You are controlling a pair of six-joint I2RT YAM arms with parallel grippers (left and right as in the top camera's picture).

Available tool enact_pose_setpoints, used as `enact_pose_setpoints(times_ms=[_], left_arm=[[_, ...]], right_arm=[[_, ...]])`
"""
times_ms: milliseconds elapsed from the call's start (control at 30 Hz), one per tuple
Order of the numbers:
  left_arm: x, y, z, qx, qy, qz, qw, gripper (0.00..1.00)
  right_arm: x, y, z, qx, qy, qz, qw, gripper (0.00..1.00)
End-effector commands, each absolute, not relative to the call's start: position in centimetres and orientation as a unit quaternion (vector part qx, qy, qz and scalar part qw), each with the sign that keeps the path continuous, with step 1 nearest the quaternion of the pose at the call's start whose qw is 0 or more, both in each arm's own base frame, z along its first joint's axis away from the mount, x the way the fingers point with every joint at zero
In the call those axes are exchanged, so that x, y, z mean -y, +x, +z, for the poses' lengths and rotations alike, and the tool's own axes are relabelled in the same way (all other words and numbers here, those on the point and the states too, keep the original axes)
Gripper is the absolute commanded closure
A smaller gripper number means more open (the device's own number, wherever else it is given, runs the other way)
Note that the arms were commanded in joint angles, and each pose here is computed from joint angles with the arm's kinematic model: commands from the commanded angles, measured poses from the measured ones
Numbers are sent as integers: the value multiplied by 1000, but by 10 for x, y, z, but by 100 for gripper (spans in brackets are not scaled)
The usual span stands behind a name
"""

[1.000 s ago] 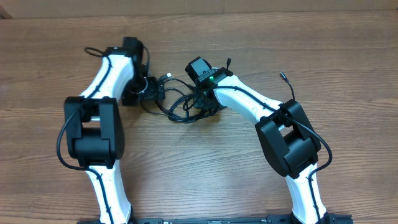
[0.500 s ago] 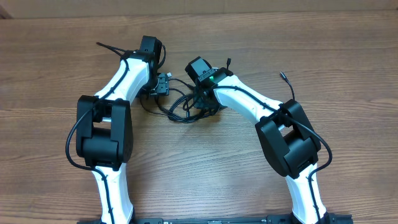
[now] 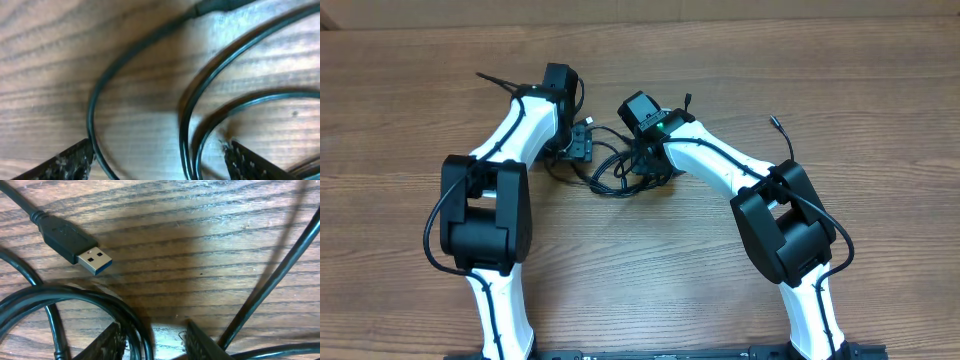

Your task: Untangle cables

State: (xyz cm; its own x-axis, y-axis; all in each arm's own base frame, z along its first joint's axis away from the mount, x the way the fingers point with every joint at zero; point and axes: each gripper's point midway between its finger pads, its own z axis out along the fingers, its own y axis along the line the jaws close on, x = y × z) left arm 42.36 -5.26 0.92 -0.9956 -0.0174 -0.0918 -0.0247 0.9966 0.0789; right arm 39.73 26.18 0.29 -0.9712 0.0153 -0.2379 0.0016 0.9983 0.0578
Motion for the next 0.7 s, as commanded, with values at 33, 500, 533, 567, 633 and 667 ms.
enact_pose_setpoints(times_ms=[33, 500, 533, 567, 633, 667], left_arm=[[67, 453, 41, -996, 32, 0, 78, 13], [66, 429, 8, -992, 114, 2, 44, 14], [63, 429, 3, -993, 110, 11, 46, 14], [60, 428, -2, -993, 104, 19, 48, 14], [55, 428, -12, -994, 93, 33, 54, 13], [53, 427, -17, -994, 86, 37, 57, 12]], right_arm=[[-236, 391, -20, -994, 14, -19, 105, 63], [-236, 391, -20, -994, 14, -19, 105, 59], [-236, 391, -20, -994, 14, -19, 105, 59], [-236, 391, -20, -994, 14, -19, 105, 59], [-236, 391, -20, -994, 14, -19, 105, 60], [-236, 391, -20, -994, 14, -19, 105, 60]])
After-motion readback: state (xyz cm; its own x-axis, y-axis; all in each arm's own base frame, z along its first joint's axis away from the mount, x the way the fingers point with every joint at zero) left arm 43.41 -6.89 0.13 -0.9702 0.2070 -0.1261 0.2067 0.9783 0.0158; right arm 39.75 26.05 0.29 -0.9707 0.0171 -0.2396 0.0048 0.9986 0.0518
